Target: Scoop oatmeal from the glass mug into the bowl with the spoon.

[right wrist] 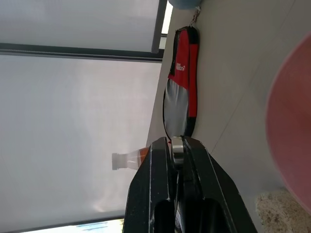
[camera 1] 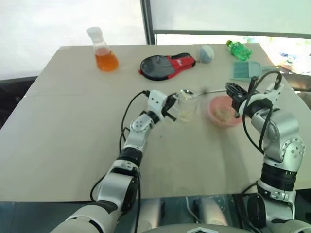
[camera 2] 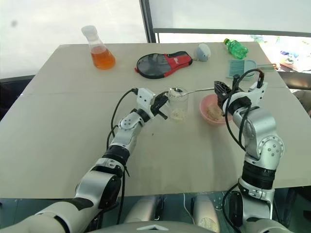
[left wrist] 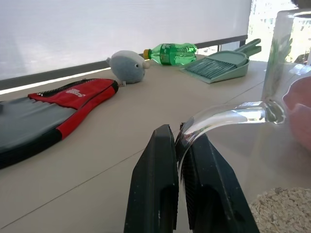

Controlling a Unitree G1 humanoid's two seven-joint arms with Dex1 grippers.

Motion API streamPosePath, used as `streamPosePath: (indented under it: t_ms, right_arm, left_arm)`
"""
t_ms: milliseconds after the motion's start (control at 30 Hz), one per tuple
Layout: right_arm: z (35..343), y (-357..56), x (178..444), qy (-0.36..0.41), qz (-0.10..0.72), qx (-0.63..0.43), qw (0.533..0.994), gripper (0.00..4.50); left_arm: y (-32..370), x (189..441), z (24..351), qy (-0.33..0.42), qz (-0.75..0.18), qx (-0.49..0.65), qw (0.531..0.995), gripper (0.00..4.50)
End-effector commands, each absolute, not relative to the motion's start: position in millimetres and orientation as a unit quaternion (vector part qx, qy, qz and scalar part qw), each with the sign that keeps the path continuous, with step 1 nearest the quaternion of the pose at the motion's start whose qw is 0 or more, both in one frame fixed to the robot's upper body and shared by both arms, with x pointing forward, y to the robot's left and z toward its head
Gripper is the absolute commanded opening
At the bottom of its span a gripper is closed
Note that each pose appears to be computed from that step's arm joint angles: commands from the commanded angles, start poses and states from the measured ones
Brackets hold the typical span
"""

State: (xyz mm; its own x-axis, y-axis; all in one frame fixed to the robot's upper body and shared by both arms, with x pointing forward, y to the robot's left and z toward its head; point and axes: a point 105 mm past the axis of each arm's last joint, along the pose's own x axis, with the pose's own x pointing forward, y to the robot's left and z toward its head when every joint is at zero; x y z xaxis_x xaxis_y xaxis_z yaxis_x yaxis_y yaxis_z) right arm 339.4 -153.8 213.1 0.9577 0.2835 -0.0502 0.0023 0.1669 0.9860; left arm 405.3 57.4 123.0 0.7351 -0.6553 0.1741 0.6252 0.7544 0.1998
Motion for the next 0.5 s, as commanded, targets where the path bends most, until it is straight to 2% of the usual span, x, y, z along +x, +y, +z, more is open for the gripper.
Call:
streamPosePath:
  t_ms: [33, 300, 500]
  right_arm:
    - [228, -151, 331, 0.090, 0.120, 0.642, 0.752, 0.00]
    - [247, -164, 322, 0.055, 0.133, 0.635, 0.759, 0.00]
    - [253, -192, 320, 0.024, 0.102, 0.642, 0.760, 0.00]
  left_arm:
    - [49, 398, 93, -0.065, -0.373, 0.087, 0.922, 0.01]
    - [52, 400, 91, -0.060, -0.373, 0.091, 0.921, 0.01]
    - [57, 401, 86, -0.051, -0.369, 0.098, 0.923, 0.01]
